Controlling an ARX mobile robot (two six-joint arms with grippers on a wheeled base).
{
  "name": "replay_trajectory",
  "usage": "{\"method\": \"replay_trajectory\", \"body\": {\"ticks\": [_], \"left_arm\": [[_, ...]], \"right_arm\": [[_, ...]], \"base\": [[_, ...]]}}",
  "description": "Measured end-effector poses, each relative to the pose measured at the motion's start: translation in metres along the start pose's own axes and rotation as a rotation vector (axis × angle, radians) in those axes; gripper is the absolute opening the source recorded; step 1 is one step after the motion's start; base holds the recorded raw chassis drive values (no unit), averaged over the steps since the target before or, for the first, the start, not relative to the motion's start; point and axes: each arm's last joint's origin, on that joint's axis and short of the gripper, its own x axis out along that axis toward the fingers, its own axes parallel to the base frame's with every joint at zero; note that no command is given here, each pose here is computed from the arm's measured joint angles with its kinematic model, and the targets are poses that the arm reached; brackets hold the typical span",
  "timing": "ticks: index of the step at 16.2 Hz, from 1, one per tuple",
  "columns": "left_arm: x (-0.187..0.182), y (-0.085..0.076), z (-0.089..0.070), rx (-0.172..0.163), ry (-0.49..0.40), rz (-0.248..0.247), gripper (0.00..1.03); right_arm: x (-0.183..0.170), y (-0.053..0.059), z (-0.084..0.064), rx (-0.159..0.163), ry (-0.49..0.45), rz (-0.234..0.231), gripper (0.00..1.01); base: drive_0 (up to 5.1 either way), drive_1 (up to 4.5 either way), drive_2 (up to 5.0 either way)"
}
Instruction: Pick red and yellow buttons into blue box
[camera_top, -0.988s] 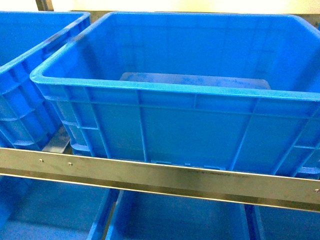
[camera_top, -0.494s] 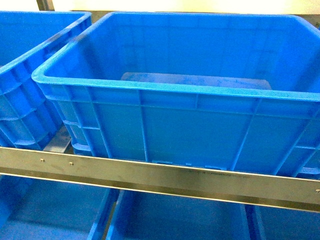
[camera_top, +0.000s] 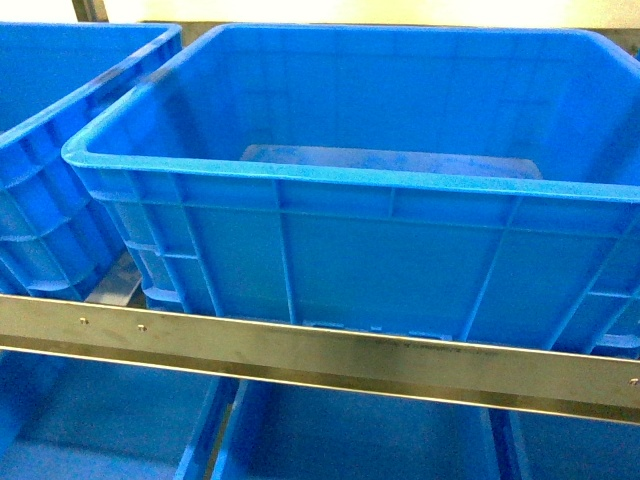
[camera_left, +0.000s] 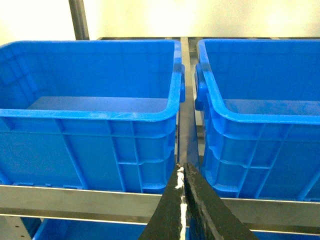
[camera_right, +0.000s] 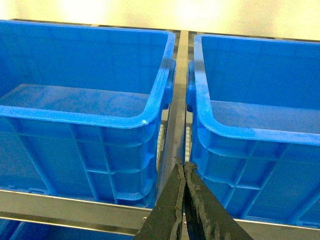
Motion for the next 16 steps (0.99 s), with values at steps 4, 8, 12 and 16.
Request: {"method": "replay_trajectory", "body": {"ticks": [4, 8, 12, 16], "left_arm": [[-0.009, 0.000, 0.001, 0.000, -0.005, 0.000, 0.02], [-0.015, 0.000, 0.001, 0.000, -0.006, 0.000, 0.02], [-0.019, 0.000, 0.001, 0.000, -0.005, 0.000, 0.02], [-0.030, 0.000, -0.003, 0.000, 0.018, -0.001, 0.02]], "right_arm": [[-0.009, 0.000, 0.002, 0.000, -0.008, 0.000, 0.02], [-0.016, 0.000, 0.002, 0.000, -0.008, 0.000, 0.02], [-0.021, 0.000, 0.002, 0.000, -0.011, 0.000, 0.02], [-0.033, 0.000, 0.001, 0.000, -0.014, -0.001, 0.02]], "base": [[0.0, 0.00, 0.0], [0.0, 0.00, 0.0], [0.0, 0.00, 0.0], [0.0, 0.00, 0.0]]}}
